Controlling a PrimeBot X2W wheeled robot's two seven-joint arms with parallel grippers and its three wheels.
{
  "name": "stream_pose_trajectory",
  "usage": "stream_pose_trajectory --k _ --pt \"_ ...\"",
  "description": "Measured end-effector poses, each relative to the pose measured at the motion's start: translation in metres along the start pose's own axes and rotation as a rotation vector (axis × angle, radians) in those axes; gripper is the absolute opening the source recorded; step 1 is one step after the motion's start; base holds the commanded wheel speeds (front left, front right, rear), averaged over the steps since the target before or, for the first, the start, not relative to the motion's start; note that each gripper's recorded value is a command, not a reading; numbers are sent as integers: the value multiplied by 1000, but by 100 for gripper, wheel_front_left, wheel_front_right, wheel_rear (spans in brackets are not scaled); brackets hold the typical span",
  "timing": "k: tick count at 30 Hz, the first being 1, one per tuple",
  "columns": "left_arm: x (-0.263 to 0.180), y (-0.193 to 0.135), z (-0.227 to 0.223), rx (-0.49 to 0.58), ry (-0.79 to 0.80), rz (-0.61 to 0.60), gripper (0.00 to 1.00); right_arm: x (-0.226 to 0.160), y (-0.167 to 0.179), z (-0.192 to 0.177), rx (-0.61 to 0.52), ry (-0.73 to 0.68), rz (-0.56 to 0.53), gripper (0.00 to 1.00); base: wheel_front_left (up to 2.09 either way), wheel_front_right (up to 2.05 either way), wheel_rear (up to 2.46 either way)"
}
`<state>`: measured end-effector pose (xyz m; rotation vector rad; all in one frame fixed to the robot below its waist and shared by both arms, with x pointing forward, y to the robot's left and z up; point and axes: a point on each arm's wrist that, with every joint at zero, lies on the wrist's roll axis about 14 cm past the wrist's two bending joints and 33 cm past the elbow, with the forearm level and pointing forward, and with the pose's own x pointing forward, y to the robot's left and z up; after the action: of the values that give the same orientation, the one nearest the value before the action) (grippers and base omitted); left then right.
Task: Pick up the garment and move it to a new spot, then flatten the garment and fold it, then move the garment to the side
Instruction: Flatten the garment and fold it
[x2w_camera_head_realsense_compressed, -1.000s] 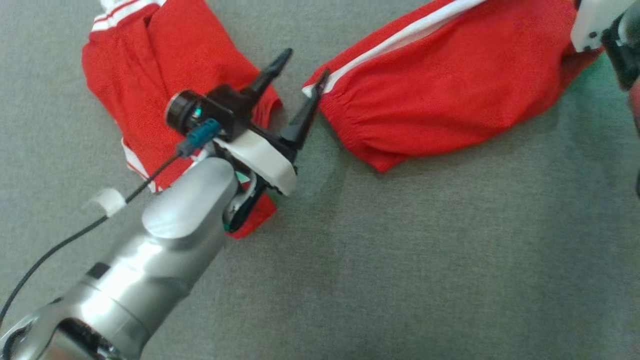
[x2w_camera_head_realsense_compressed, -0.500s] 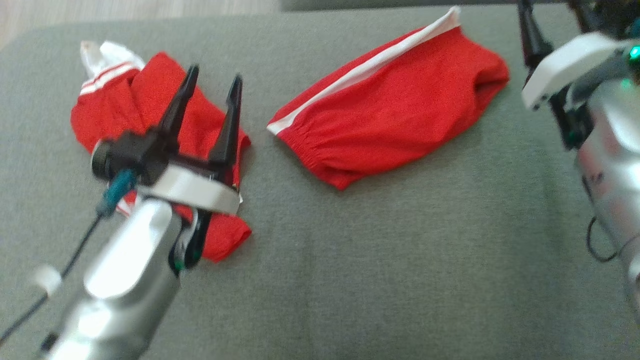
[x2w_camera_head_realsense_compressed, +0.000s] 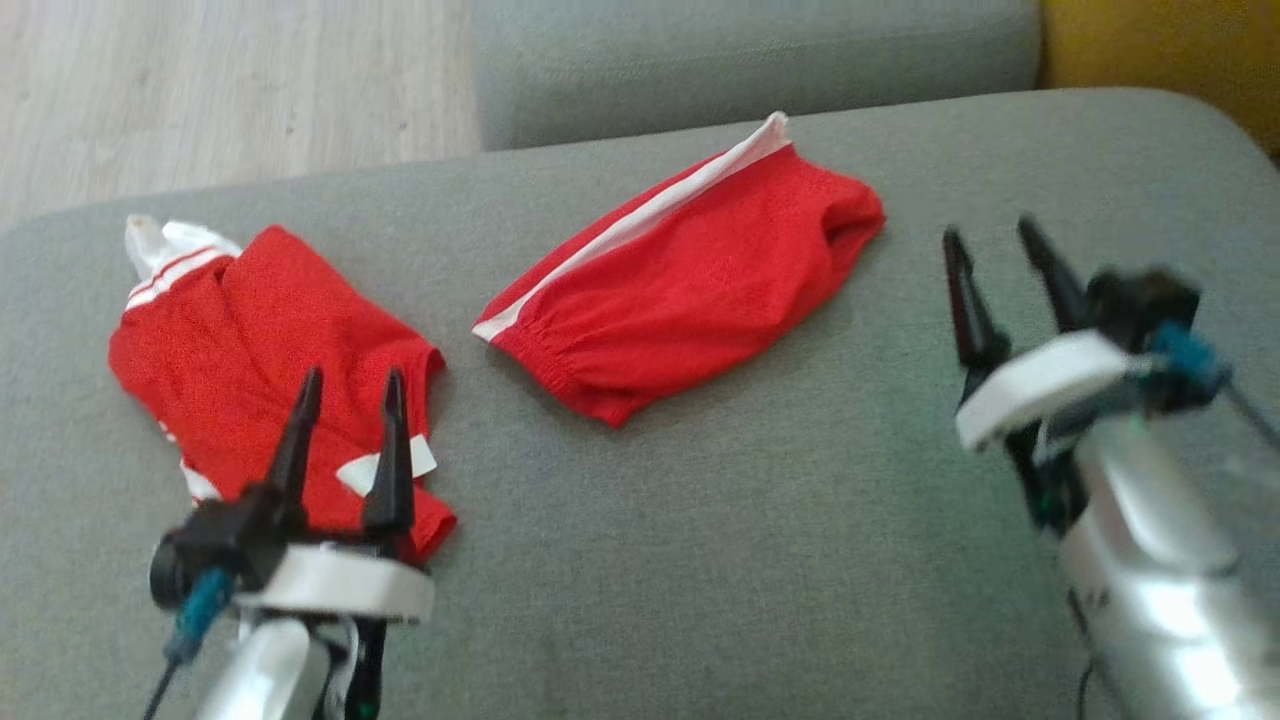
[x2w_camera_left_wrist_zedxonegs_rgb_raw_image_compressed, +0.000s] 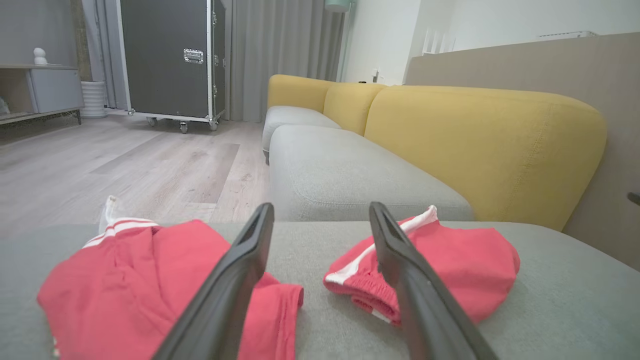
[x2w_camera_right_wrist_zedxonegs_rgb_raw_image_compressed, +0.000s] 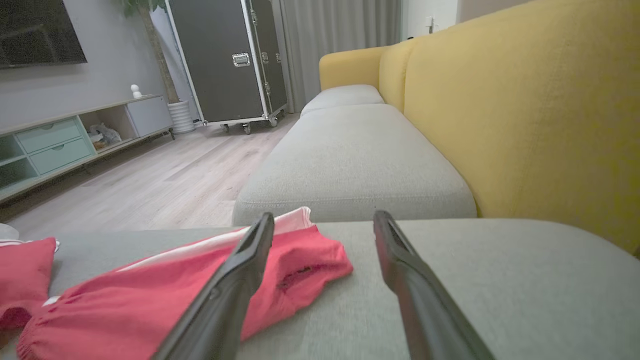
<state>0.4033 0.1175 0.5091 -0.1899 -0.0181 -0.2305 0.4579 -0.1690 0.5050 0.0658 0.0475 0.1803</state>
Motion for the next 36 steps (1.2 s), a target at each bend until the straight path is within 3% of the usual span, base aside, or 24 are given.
stream_pose_trajectory --k 7,12,18,26,36 --pt "-19 -2 -12 -37 15 32 100 -44 14 -43 51 60 -35 100 0 0 0" --pt "-19 0 -13 -37 11 28 100 -40 17 -41 30 48 -27 100 0 0 0" --pt "-9 1 -19 -33 20 7 100 -6 21 -30 13 56 -2 100 0 0 0" --pt "18 14 -25 -34 23 13 100 67 12 -31 19 184 -14 100 0 0 0" --pt "26 37 -37 -33 52 66 100 116 -15 -92 75 450 -110 100 0 0 0"
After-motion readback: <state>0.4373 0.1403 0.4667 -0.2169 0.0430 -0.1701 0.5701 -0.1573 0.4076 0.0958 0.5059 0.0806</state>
